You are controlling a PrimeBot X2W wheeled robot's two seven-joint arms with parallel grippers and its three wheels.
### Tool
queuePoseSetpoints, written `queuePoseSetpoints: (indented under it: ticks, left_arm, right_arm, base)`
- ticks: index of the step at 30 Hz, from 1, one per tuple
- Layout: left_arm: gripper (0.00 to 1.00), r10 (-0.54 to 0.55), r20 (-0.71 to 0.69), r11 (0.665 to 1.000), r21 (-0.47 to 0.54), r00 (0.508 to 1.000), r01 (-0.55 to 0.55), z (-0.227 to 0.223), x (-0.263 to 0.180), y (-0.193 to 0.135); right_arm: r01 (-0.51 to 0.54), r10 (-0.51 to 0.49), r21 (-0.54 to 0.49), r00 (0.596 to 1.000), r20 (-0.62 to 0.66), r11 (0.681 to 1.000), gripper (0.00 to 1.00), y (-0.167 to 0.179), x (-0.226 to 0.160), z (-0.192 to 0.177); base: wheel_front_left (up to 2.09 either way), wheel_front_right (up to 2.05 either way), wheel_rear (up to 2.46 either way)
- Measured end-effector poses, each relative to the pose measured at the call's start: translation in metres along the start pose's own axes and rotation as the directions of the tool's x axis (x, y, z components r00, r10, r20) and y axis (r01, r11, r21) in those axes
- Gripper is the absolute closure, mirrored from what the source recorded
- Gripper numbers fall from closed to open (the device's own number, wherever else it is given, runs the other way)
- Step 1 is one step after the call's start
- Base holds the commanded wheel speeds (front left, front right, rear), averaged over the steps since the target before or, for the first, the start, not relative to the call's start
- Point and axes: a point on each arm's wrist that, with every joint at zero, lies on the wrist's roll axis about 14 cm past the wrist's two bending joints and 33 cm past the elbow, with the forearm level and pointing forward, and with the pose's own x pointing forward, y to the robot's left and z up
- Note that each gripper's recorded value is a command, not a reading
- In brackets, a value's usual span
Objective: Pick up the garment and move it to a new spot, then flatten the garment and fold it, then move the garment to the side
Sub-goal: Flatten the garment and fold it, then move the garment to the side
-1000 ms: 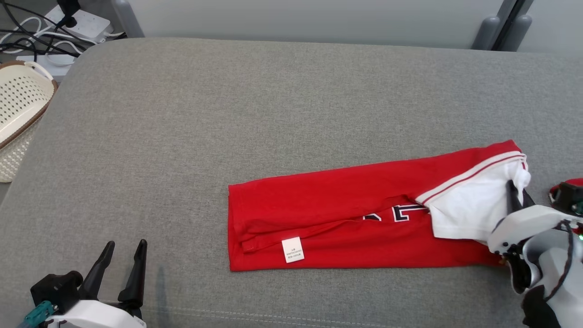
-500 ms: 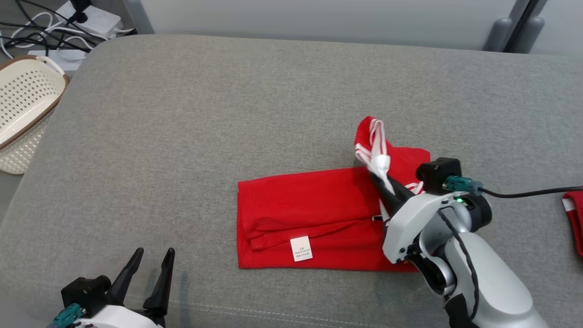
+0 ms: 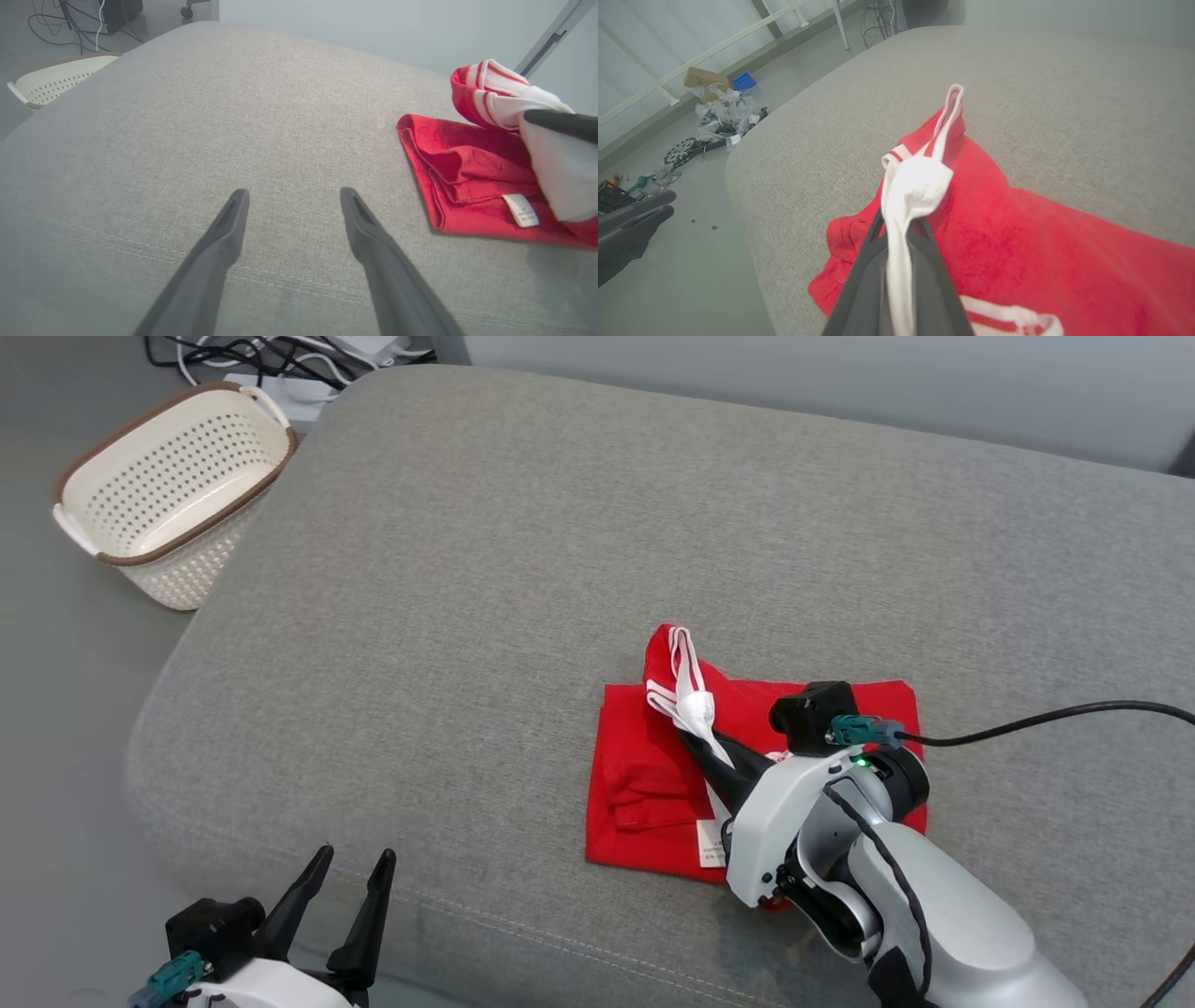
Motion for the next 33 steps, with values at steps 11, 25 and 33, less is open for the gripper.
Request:
queuePoseSetpoints:
  ticks: [11, 25, 33]
  left_arm:
    - [0.00, 0.045, 0.009, 0.999, -0.002, 0.999, -0.045, 0.004, -0.005, 0.014]
    - [0.00, -0.045, 0.029, 0.999, 0.023, 0.999, 0.044, 0.012, 0.019, -0.013]
    - [0.00, -0.069, 0.018, 0.997, 0.035, 0.997, 0.068, 0.010, 0.025, -0.019]
  right_arm:
    - [-0.031, 0.016, 0.101, 0.988, 0.152, 0.994, 0.00, 0.000, 0.016, 0.030]
    - [0.285, -0.355, 0.276, 0.899, 0.255, 0.918, 0.00, -0.104, -0.044, 0.025]
    - [0.358, -0.420, 0.375, 0.902, 0.097, 0.855, 0.00, -0.105, -0.067, -0.051]
  base:
    - [0.00, 0.00, 0.00]
    - [0.00, 0.00, 0.00]
    - [0.00, 0.00, 0.00]
